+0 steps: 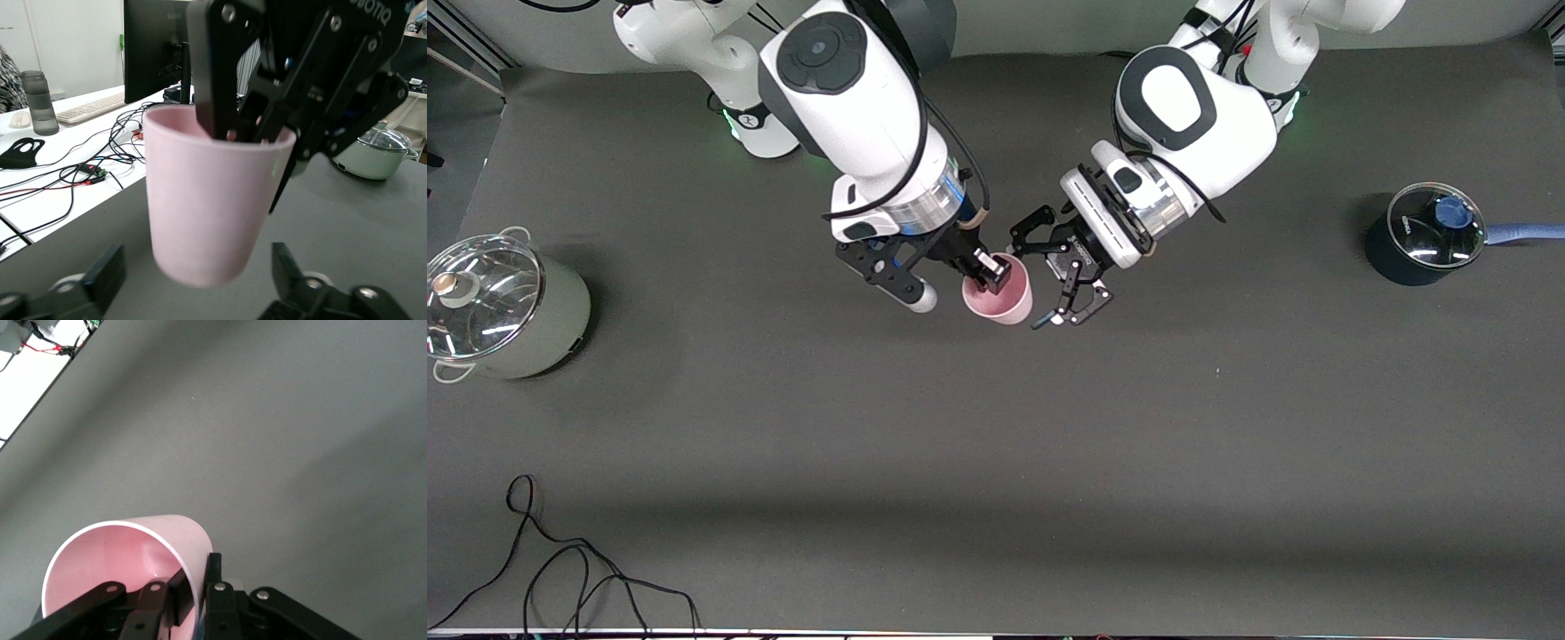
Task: Transfer pink cup from left to right arm
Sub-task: 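Close the right gripper on the cup rim while the left gripper opens, then carry the cup away with the right gripper while the left gripper withdraws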
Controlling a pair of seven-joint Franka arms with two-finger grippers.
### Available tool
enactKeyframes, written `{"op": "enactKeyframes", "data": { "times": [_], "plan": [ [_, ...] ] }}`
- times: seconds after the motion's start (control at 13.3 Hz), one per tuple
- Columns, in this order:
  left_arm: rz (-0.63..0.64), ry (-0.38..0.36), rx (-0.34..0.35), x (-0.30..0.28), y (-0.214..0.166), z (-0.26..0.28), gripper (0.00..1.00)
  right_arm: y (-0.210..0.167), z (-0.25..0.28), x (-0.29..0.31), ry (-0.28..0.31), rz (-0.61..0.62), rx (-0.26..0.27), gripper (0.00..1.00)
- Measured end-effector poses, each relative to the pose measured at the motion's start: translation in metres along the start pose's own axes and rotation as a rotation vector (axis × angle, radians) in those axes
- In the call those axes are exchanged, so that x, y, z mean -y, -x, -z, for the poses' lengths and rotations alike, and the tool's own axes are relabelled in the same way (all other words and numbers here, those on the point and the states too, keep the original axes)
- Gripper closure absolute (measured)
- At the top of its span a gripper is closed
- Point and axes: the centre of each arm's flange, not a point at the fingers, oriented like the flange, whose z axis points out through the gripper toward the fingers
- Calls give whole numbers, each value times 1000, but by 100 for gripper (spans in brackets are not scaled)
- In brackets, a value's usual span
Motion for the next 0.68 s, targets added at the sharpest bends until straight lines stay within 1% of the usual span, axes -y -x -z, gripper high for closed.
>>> {"op": "enactKeyframes", "data": {
  "times": [0.08, 0.15, 0.3, 0.38, 0.45, 0.6, 0.68],
  "plan": [
    [0, 0, 0, 0, 0, 0, 0, -3, 7, -1, -5, 0, -4, 92],
    [0, -1, 0, 0, 0, 0, 0, -5, 15, -4, 2, 13, -5, 92],
    [2, -6, 1, 1, 0, 1, 0, -18, 32, -15, 34, 69, 0, 92],
    [9, -20, 2, 5, 0, 3, 0, -32, 45, -26, 59, 124, 7, 92],
    [22, -43, 4, 12, 0, 7, 0, -48, 59, -40, 95, 191, 22, 92],
    [52, -97, 3, 40, 4, 20, 0, -88, 82, -76, 173, 307, 56, 92],
    [67, -127, 3, 58, 7, 28, 0, -112, 88, -94, 198, 366, 65, 92]
  ]
}}
